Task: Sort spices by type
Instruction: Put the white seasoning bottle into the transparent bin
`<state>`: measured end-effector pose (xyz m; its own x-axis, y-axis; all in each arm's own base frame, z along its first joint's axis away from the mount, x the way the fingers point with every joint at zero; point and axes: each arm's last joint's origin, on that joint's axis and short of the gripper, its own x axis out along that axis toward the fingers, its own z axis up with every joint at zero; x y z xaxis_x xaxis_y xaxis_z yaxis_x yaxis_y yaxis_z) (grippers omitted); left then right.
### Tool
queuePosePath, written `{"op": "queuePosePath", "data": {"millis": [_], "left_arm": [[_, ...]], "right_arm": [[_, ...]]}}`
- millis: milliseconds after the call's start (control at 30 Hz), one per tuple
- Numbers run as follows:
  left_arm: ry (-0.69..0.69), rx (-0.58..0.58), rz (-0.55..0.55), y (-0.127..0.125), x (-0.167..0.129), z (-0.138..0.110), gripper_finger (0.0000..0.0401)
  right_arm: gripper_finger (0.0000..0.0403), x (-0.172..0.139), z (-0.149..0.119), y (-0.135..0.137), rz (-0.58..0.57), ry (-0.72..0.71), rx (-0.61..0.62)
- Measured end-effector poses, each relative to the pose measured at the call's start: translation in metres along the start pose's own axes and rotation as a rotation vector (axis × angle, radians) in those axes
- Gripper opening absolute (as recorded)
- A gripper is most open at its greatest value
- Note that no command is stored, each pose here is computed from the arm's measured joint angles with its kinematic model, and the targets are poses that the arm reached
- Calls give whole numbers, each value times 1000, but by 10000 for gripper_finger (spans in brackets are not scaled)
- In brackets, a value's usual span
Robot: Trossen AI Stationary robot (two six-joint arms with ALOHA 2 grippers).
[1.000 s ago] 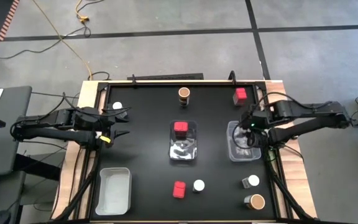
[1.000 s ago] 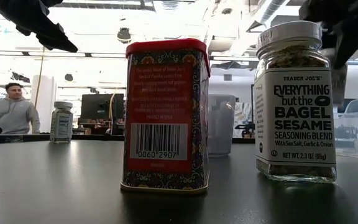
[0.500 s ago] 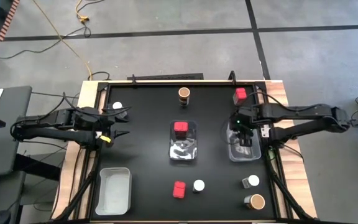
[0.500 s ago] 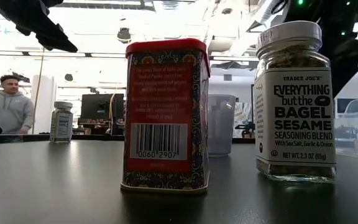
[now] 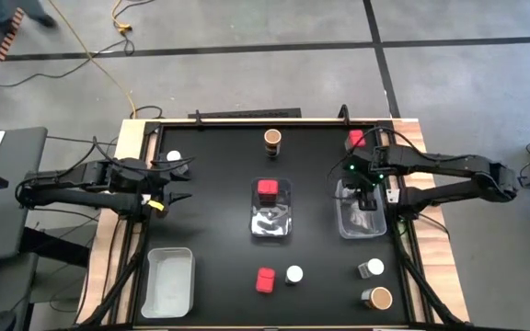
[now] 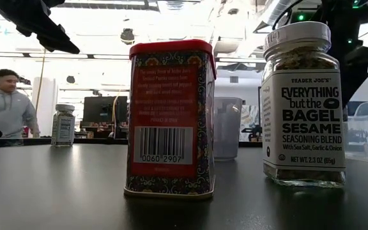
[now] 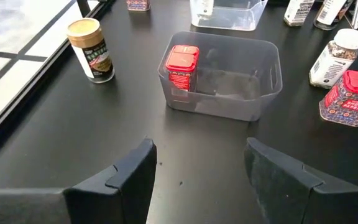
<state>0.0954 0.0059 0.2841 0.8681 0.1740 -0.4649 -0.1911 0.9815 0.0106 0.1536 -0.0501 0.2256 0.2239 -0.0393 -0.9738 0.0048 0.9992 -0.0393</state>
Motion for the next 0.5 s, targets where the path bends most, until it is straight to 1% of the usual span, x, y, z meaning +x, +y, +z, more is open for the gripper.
{"op": "queuePosePath", "data": {"millis": [167, 267, 500], "left_arm": [[0, 0, 0, 0, 0, 0, 231], [1, 4, 1, 0, 0, 0, 231], [1, 4, 1, 0, 0, 0, 231]], "right_arm": [[222, 7, -3, -5, 4, 25, 0], [222, 11, -3, -7, 23, 1, 0], [222, 12, -1, -8, 19, -21, -13]]}}
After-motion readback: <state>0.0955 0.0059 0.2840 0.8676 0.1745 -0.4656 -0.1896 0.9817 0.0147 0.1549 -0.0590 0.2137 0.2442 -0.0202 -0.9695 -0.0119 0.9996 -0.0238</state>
